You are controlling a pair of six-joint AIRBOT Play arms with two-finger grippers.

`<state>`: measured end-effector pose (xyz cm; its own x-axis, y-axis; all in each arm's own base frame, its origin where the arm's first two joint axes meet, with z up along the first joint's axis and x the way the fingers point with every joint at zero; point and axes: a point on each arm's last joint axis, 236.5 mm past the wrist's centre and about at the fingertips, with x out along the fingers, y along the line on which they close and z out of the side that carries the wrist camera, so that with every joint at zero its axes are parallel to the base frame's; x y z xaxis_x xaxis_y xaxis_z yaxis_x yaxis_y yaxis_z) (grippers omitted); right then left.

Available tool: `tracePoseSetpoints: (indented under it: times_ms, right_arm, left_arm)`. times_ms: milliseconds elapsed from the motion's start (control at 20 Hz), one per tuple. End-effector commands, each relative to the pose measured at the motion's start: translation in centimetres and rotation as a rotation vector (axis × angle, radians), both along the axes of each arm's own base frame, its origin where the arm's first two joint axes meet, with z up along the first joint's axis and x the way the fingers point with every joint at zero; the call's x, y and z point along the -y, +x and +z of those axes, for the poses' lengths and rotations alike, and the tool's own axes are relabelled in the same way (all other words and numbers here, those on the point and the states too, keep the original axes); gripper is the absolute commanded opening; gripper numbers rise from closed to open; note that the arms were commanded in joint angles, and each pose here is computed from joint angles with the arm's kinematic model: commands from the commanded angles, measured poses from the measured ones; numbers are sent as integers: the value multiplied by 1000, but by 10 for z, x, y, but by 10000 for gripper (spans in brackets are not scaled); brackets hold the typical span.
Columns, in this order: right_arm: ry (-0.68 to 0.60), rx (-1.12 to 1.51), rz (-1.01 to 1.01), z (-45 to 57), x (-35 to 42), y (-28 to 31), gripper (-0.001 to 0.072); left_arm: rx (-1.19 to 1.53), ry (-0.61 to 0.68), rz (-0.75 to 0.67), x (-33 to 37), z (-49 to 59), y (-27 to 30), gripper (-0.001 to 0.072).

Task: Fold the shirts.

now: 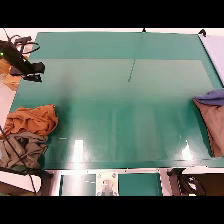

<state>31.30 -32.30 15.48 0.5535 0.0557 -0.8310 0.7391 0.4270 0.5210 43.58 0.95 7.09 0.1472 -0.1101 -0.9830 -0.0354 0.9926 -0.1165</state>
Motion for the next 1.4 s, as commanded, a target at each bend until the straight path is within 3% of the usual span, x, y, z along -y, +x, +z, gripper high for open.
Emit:
tracePoseSetpoints:
  times_ms: [0, 150, 350, 400, 450, 550, 650, 750, 800, 850, 900, 1100, 1200, 1350]
  right_arm:
    - [-40, -343, -46, -23, 3, -74, 14]
    - [-52, -448, -120, -29, -2, -100, 14]
    - [36, -642, -128, -77, -16, -140, 18]
    - [72, -695, -121, -93, -22, -150, 46]
    - [120, -746, -107, -110, -32, -160, 132]
    - [223, -820, -105, -143, -53, -173, 531]
    - [293, -867, -124, -162, -65, -179, 549]
    - [320, -827, -100, -166, -71, -163, 547]
    - [305, -774, -80, -164, -70, -147, 468]
    - [268, -690, -28, -158, -68, -122, 242]
    - [218, -601, 32, -148, -66, -95, 62]
    - [-94, -292, 208, -81, -79, 11, 13]
    - [-172, -204, 344, -64, -120, 40, 14]
    - [-189, -205, 505, -82, -193, 32, 13]
  left_arm:
    - [-2, -29, -8, 7, 1, -1, 30]
    - [-19, -42, -21, 11, 1, -5, 30]
    - [-19, -42, -21, 11, 1, -5, 30]
    - [-18, -41, -21, 10, 1, -5, 30]
    - [-18, -42, -21, 11, 1, -5, 30]
    - [-17, -41, -21, 10, 1, -5, 30]
    - [-10, -41, -20, 10, 1, -3, 30]
    - [-5, -40, -23, 10, 1, -2, 30]
    - [1, -39, -30, 10, 1, -1, 30]
    - [9, -40, -29, 10, 2, 1, 30]
    - [12, -44, -29, 11, 3, 1, 30]
    - [90, -95, -42, 26, 32, -1, 29]
    - [127, -95, -53, 35, 52, -14, 29]
    - [133, -105, -81, 61, 50, -54, 29]
